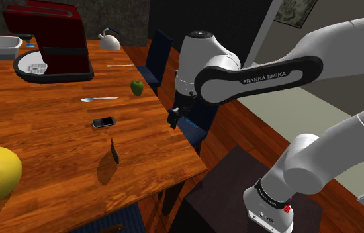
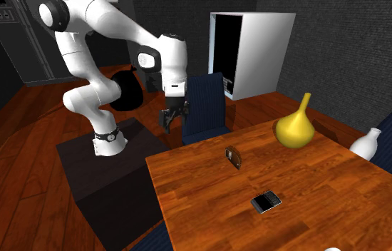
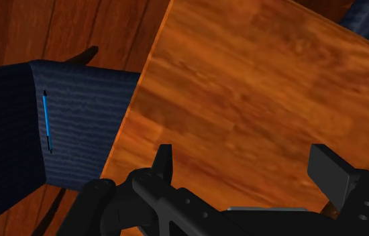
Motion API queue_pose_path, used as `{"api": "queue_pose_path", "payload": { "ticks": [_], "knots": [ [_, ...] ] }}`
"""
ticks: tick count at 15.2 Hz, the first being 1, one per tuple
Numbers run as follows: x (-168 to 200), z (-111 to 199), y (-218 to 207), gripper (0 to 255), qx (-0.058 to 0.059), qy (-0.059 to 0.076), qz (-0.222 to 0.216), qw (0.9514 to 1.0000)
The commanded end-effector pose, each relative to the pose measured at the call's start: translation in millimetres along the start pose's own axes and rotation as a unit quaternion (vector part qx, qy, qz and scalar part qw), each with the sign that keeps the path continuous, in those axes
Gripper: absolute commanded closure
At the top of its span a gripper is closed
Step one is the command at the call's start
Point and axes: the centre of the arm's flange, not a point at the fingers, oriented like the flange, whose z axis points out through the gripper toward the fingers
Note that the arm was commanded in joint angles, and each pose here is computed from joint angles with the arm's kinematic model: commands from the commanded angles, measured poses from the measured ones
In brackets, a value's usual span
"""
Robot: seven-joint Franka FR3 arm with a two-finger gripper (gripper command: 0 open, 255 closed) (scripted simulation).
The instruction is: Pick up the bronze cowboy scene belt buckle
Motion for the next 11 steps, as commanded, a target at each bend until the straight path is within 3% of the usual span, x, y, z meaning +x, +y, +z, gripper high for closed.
{"api": "queue_pose_path", "payload": {
  "ticks": [1,11],
  "knots": [
    [15,12,-18,0,0.003,0.000,0.003,1.0000],
    [88,70,-107,0,0.016,0.002,0.013,0.9998]
  ]
}}
